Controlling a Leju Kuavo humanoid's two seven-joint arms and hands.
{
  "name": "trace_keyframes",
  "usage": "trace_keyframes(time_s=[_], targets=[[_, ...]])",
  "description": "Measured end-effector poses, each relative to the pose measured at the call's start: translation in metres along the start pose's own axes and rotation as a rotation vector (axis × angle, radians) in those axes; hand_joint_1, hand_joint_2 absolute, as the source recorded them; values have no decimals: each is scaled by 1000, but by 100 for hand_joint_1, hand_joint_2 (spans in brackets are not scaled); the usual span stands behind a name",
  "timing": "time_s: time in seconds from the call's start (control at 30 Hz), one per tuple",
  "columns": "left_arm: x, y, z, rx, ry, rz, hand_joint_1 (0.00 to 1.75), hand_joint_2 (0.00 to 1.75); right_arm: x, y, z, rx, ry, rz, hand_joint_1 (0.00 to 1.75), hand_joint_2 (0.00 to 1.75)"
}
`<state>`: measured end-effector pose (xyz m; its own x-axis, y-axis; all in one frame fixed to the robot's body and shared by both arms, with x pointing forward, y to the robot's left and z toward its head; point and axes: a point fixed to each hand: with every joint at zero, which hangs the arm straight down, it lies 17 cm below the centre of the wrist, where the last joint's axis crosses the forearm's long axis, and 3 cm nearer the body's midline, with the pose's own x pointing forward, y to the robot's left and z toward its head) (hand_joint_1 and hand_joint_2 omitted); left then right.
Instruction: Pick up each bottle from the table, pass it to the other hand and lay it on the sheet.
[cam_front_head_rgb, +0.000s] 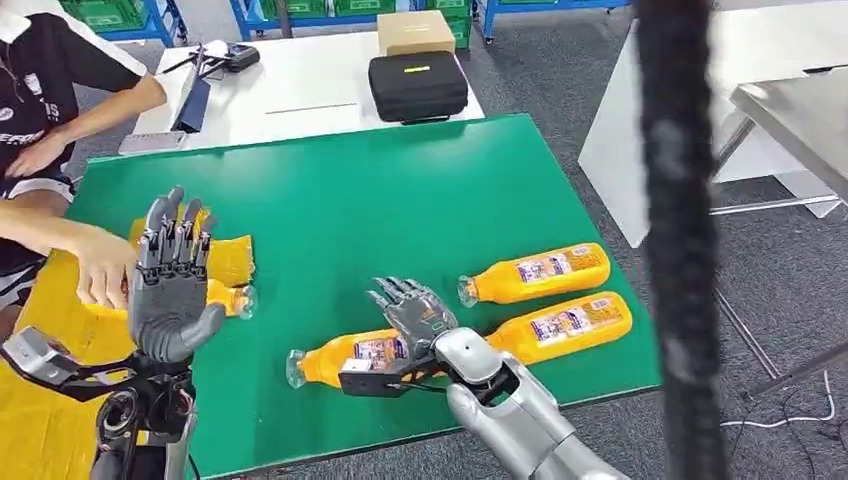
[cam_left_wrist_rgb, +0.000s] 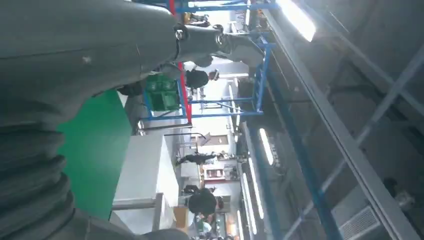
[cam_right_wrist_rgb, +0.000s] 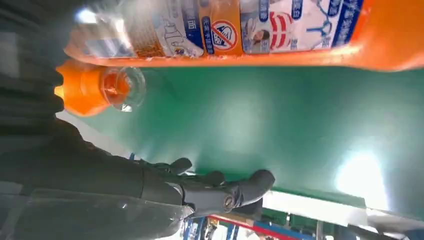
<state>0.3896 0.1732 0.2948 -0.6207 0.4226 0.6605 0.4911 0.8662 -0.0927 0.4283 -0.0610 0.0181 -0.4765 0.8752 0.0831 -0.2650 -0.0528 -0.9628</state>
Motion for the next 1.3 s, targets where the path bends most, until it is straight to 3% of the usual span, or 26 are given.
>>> trace_keyframes(time_s=[0.3,0.4,0.57,0.67,0.8,1.1,1.3], targets=[[2,0,-1,5,-8,6,0,175,-4,0,-4,7,10,-1,0,175],[2,-1,-1,7,-8,9,0,175,-7,25,4,46,20,-12,0,175],[-4,2,16,33,22,6,0,175,1,-8,16,-158,-17,-187,0,175],[-5,6,26,50,34,-4,0,175,20,-60,38,-362,-107,-385,0,175],[-7,11,27,67,39,-16,0,175,31,-130,65,-569,-208,-499,0,175],[-12,15,28,76,46,-14,0,175,35,-163,89,-664,-249,-531,0,175],[-16,19,30,92,53,-11,0,175,25,-145,84,-598,-183,-514,0,175]])
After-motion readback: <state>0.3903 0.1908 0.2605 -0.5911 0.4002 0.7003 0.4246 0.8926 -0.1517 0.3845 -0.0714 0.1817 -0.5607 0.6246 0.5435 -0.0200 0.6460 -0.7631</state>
